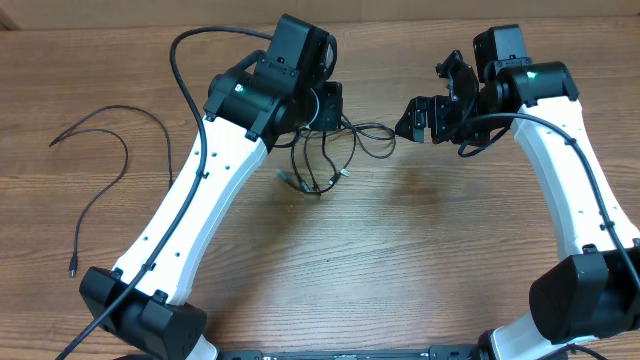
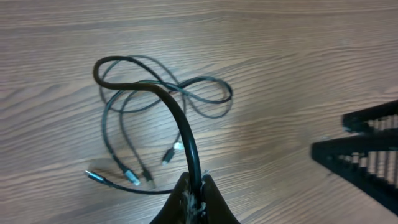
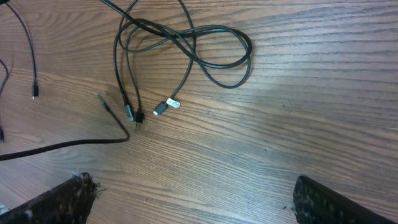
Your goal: Untangle cables
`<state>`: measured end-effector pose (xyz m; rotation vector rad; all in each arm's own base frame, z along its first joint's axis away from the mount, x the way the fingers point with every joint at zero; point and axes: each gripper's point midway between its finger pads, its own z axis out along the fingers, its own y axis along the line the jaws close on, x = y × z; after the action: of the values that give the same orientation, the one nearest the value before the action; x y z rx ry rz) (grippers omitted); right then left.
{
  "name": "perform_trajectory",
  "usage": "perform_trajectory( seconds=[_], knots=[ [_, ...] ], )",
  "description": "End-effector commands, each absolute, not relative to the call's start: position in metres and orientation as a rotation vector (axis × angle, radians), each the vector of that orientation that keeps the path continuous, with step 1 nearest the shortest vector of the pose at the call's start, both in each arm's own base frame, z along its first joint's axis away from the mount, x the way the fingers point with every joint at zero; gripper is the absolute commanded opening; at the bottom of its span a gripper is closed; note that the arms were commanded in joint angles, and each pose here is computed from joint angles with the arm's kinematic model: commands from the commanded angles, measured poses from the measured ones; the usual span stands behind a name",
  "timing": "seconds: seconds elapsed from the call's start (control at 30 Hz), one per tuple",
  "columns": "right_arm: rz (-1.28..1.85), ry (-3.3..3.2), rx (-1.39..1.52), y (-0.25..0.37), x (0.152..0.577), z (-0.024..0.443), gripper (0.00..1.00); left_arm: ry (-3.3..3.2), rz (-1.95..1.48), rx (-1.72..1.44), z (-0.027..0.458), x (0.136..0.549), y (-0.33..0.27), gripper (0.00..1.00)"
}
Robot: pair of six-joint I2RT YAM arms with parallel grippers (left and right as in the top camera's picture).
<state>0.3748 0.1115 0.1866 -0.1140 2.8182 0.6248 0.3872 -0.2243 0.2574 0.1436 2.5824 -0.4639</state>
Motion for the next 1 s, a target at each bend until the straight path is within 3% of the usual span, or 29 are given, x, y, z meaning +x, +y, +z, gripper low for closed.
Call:
perform_trajectory(
  seconds=[0.0,0.7,0.97],
  knots=[
    [0.621,2.813,-0.119,0.112,0.375,0.187,1.0,2.561,-0.403,0.151,0.264,0.392,-0.215,0.04],
    [0.621,2.813,-0.119,0.112,0.375,0.187,1.0,2.603,-0.374,0.149,0.254,0.388,-0.211,0.04],
    [0.621,2.813,-0.119,0.112,0.375,0.187,1.0,2.722,-0.331,0.16,0.239,0.364,-0.202,0.07]
  ],
)
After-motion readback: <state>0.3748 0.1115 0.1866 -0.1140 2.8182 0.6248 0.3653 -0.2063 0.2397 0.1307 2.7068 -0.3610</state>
